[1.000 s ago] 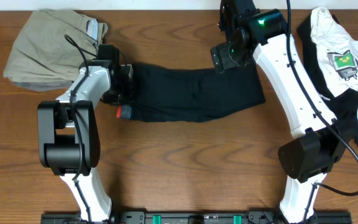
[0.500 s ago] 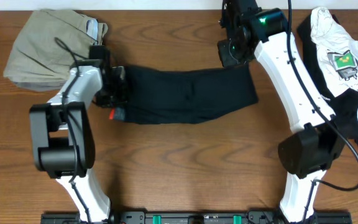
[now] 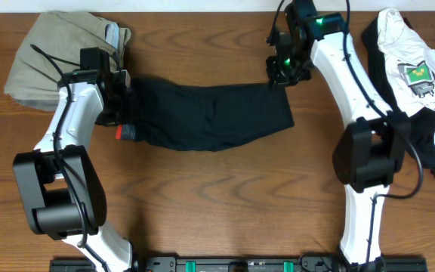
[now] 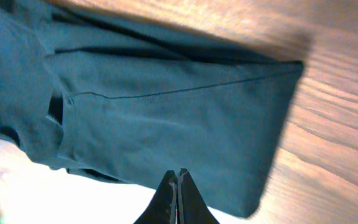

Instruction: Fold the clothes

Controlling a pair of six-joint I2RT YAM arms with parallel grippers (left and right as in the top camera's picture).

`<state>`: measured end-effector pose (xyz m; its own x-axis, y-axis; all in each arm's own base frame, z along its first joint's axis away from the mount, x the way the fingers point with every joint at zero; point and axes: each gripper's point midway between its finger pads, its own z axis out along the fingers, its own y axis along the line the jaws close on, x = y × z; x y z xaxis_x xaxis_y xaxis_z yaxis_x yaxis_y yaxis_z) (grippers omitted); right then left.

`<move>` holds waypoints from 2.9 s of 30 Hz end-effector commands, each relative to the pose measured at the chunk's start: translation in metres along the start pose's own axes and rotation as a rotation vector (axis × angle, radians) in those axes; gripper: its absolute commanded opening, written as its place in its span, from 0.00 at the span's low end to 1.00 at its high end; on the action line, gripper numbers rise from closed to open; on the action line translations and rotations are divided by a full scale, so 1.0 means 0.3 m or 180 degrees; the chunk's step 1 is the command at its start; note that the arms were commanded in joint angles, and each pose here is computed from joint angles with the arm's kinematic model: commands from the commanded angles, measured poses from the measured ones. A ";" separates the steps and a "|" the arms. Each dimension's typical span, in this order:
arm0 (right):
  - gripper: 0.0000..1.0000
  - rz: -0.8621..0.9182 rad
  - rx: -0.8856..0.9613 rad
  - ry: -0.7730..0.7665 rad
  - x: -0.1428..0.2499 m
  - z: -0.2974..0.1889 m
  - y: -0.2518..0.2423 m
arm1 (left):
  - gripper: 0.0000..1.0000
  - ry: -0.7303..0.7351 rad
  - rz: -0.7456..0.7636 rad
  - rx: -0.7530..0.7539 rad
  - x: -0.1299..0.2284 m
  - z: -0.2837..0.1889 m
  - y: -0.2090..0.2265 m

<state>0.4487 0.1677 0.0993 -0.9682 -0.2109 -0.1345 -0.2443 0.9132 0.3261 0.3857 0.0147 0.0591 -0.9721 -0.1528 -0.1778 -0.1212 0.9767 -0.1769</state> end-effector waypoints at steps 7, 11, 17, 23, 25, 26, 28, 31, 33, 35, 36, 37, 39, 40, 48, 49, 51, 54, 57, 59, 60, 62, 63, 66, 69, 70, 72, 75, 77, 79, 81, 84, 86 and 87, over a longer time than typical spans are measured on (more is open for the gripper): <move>0.01 0.0200 -0.0600 0.0333 0.031 0.159 -0.105 | 0.06 -0.0077 0.0001 -0.0193 -0.013 -0.034 0.030; 0.01 0.0262 -0.0600 0.0411 0.045 0.199 -0.144 | 0.06 -0.0125 0.0008 -0.0192 -0.021 -0.052 0.027; 0.01 0.0282 -0.0600 0.0534 0.075 0.288 -0.177 | 0.06 -0.0167 0.0016 -0.0188 -0.035 -0.072 0.022; 0.01 0.0371 -0.0608 0.0647 0.122 0.371 -0.204 | 0.06 -0.0247 0.0085 -0.0147 -0.038 -0.119 -0.015; 0.01 0.0399 -0.0608 0.0666 0.137 0.392 -0.210 | 0.06 -0.0317 0.0152 -0.0090 -0.042 -0.145 -0.049; 0.01 0.0423 -0.0606 0.0680 0.145 0.402 -0.212 | 0.06 -0.0359 0.0198 -0.0052 -0.043 -0.160 -0.073; 0.01 0.0444 -0.0607 0.0698 0.158 0.417 -0.217 | 0.06 -0.0442 0.0298 -0.0006 -0.046 -0.189 -0.118; 0.01 0.0462 -0.0608 0.0738 0.178 0.432 -0.221 | 0.06 -0.0555 0.0506 0.0061 -0.042 -0.225 -0.206; 0.01 0.0467 -0.0609 0.0753 0.184 0.435 -0.221 | 0.06 -0.0598 0.0627 0.0112 -0.036 -0.233 -0.267; 0.01 0.0465 -0.0610 0.0747 0.183 0.437 -0.221 | 0.06 -0.0627 0.0717 0.0176 -0.028 -0.232 -0.335; 0.01 0.0465 -0.0610 0.0747 0.183 0.437 -0.221 | 0.06 -0.0639 0.0779 0.0211 -0.023 -0.229 -0.373; 0.01 0.0465 -0.0610 0.0747 0.183 0.437 -0.221 | 0.06 -0.0662 0.0846 0.0252 -0.019 -0.226 -0.415; 0.01 0.0466 -0.0610 0.0749 0.184 0.436 -0.221 | 0.06 -0.0724 0.0969 0.0323 -0.015 -0.224 -0.484; 0.01 0.0465 -0.0610 0.0751 0.184 0.436 -0.221 | 0.06 -0.0773 0.1035 0.0370 -0.015 -0.223 -0.525; 0.01 0.0461 -0.0612 0.0750 0.184 0.437 -0.219 | 0.06 -0.1045 0.1493 0.0674 -0.005 -0.178 -0.791; 0.01 0.0462 -0.0610 0.0752 0.184 0.437 -0.220 | 0.06 -0.1048 0.1533 0.0693 -0.003 -0.161 -0.813; 0.01 0.0462 -0.0612 0.0749 0.183 0.437 -0.220 | 0.06 -0.1027 0.1613 0.0720 0.007 -0.114 -0.855; 0.01 0.0461 -0.0610 0.0749 0.184 0.437 -0.220 | 0.06 -0.0955 0.1699 0.0741 0.027 -0.043 -0.899; 0.01 0.0455 -0.0610 0.0737 0.181 0.438 -0.221 | 0.06 -0.0883 0.1777 0.0753 0.052 0.019 -0.934; 0.01 0.0450 -0.0609 0.0724 0.177 0.438 -0.221 | 0.06 -0.0856 0.1815 0.0768 0.068 0.043 -0.956; 0.01 0.0448 -0.0608 0.0719 0.176 0.439 -0.222 | 0.06 -0.0861 0.1808 0.0783 0.071 0.045 -0.966; 0.01 0.0446 -0.0608 0.0717 0.176 0.439 -0.222 | 0.17 -0.0878 0.1804 0.0812 0.076 0.045 -0.983; 0.01 0.0446 -0.0608 0.0718 0.176 0.439 -0.222 | 0.43 -0.0892 0.1814 0.0824 0.076 0.044 -0.990; 0.01 0.0446 -0.0610 0.0717 0.176 0.439 -0.222 | 1.00 -0.0932 0.1821 0.0843 0.070 0.039 -0.998; 0.01 0.0440 -0.0634 0.0710 0.174 0.437 -0.219 | 0.98 -0.0966 0.1784 0.0839 0.053 0.026 -0.986; 0.01 0.0444 -0.0635 0.0708 0.174 0.436 -0.220 | 0.98 -0.0984 0.1765 0.0838 0.045 0.019 -0.979; 0.01 0.0457 -0.0664 0.0698 0.171 0.433 -0.220 | 0.98 -0.1056 0.1670 0.0848 0.017 -0.016 -0.961; 0.01 0.0457 -0.0786 0.0652 0.159 0.421 -0.208 | 0.98 -0.1213 0.1530 0.0863 -0.030 -0.099 -0.922; 0.01 0.0469 -0.0849 0.0603 0.145 0.402 -0.203 | 0.98 -0.1343 0.1456 0.0869 -0.061 -0.171 -0.890; 0.01 0.0465 -0.0863 0.0534 0.123 0.365 -0.201 | 0.98 -0.1486 0.1370 0.0868 -0.089 -0.254 -0.849; 0.01 0.0447 -0.0853 0.0444 0.096 0.308 -0.197 | 0.98 -0.1607 0.1281 0.0854 -0.111 -0.327 -0.803; 0.01 0.0363 -0.0816 0.0245 0.047 0.189 -0.180 | 0.98 -0.1768 0.1124 0.0805 -0.134 -0.433 -0.719; 0.06 0.0293 -0.0720 0.0102 0.021 0.103 -0.170 | 0.98 -0.1854 0.1014 0.0759 -0.144 -0.491 -0.659; 0.11 0.0247 -0.0645 0.0022 0.011 0.054 -0.164 | 0.98 -0.1890 0.0954 0.0730 -0.149 -0.517 -0.627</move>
<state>0.4373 0.1440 0.0111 -0.9871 -0.1485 0.0603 -0.0856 0.8064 0.5851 0.4199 -0.1614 0.2261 -0.7021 0.0461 -0.7106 0.2856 0.9324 -0.2217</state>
